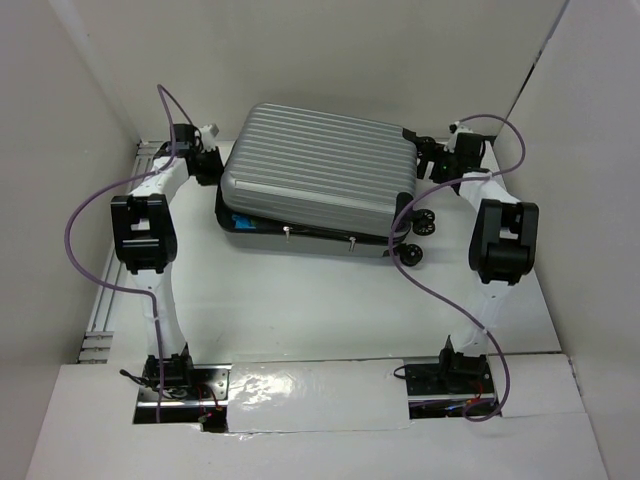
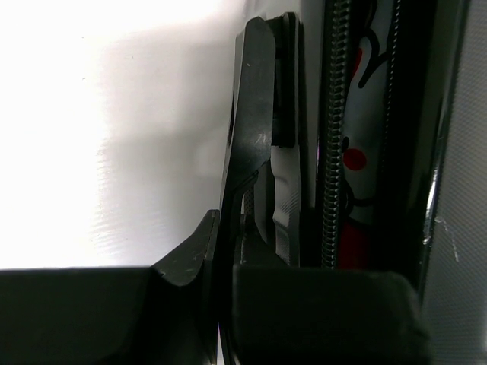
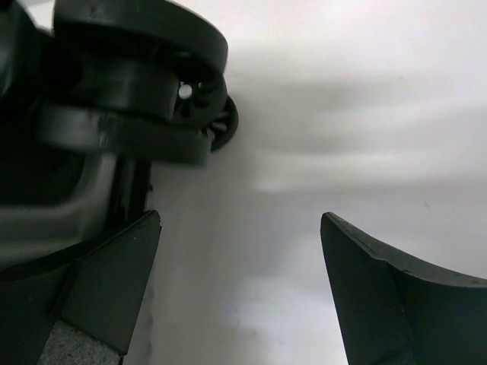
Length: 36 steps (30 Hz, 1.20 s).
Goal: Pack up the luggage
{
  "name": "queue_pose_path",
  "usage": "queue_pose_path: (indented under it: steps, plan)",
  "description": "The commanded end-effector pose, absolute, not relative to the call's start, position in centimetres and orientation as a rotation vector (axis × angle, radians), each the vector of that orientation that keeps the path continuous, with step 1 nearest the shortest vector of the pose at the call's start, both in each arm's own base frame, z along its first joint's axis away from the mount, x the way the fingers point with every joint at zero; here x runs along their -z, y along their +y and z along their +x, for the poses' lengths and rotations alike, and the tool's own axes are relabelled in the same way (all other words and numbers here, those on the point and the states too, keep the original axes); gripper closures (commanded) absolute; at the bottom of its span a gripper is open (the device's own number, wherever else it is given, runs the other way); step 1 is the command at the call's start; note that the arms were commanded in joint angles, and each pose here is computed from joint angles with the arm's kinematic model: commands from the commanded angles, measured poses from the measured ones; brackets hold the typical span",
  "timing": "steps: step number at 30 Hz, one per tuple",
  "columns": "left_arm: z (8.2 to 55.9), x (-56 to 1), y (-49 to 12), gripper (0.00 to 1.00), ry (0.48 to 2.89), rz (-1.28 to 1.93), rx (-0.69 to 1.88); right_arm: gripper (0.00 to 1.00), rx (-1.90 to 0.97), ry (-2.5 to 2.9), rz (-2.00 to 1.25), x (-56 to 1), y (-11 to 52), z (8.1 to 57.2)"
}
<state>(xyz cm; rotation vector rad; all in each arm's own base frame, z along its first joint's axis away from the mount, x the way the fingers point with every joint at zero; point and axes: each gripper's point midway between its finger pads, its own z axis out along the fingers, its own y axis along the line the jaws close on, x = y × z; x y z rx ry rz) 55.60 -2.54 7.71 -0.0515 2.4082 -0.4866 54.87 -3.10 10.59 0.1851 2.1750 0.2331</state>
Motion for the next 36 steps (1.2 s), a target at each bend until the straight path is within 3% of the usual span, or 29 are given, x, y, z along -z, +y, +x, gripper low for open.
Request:
queue_pose_path:
  steps: [1, 5, 7, 13, 20, 29, 36]
  plan:
    - [59.7, -8.5, -1.0, 1.00, 2.247, 0.089, 0.409, 0.08, -0.222, 1.961, 0.178, -14.6, -2.1, 59.4]
    - [59.7, -7.7, -1.5, 1.00, 2.251, 0.125, 0.438, 0.08, -0.241, 1.848, 0.138, -16.2, 1.4, 61.6]
    - [59.7, -7.2, -1.6, 1.00, 2.257, 0.140, 0.449, 0.08, -0.210, 1.729, 0.134, -19.6, 3.2, 61.8]
    - [59.4, -6.6, -2.3, 1.00, 2.252, 0.182, 0.489, 0.08, -0.302, 1.432, 0.056, -27.6, 7.2, 59.4]
    - [59.3, -6.6, -3.2, 1.00, 2.221, 0.216, 0.550, 0.08, -0.427, 1.352, -0.077, -29.2, 11.2, 57.7]
    - [58.9, -6.9, -4.2, 1.00, 2.202, 0.218, 0.625, 0.07, -0.411, 1.212, -0.188, -35.5, 12.0, 56.8]
    - [58.4, -6.8, -5.2, 1.00, 2.177, 0.205, 0.706, 0.07, -0.437, 1.227, -0.221, -36.3, 13.1, 56.8]
